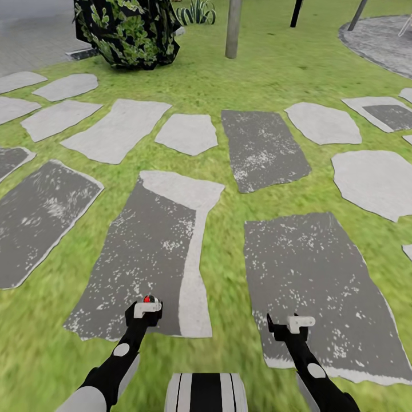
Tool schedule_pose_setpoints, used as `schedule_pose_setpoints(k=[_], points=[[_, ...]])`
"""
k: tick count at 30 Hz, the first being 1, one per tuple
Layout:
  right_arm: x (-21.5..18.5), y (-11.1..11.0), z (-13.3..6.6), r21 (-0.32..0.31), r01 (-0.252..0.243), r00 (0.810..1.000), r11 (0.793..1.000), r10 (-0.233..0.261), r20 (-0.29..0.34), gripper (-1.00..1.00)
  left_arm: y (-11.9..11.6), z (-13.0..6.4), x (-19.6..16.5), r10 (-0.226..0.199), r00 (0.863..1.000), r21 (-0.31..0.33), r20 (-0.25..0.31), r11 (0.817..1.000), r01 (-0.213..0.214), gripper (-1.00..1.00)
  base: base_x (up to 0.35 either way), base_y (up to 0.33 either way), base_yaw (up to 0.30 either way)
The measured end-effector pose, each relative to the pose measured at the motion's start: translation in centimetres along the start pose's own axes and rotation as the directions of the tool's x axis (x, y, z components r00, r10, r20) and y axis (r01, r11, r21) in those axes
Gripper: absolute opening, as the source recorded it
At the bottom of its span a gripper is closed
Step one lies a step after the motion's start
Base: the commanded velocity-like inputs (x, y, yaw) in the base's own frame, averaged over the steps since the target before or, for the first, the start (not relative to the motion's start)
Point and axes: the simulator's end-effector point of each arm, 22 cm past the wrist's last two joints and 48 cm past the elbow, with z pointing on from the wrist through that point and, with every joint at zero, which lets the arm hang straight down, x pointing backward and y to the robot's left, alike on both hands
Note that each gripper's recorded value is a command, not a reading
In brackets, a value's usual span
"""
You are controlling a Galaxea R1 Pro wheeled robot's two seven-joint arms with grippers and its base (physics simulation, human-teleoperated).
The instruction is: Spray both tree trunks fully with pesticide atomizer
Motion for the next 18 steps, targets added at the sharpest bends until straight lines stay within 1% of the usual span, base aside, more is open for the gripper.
schedule_pose_setpoints(k=[6,11,18], points=[[0.20,0.02,0.02,0.000,0.000,1.000,1.000,0.000,-0.003,1.00,0.00,0.02,0.25,-0.001,1.000,0.000,-0.004,1.000,0.001,1.00,0.006,0.000,0.000],[0.31,0.02,0.02,0.000,0.000,1.000,1.000,0.000,-0.006,1.00,-0.04,0.03,0.37,-0.001,1.000,0.000,-0.007,1.000,0.001,1.00,0.073,0.000,0.000],[0.32,0.04,0.03,0.000,0.000,1.000,1.000,0.000,-0.006,1.00,-0.08,0.03,0.38,-0.001,1.000,0.000,-0.007,1.000,0.001,1.00,0.006,0.000,0.000]])
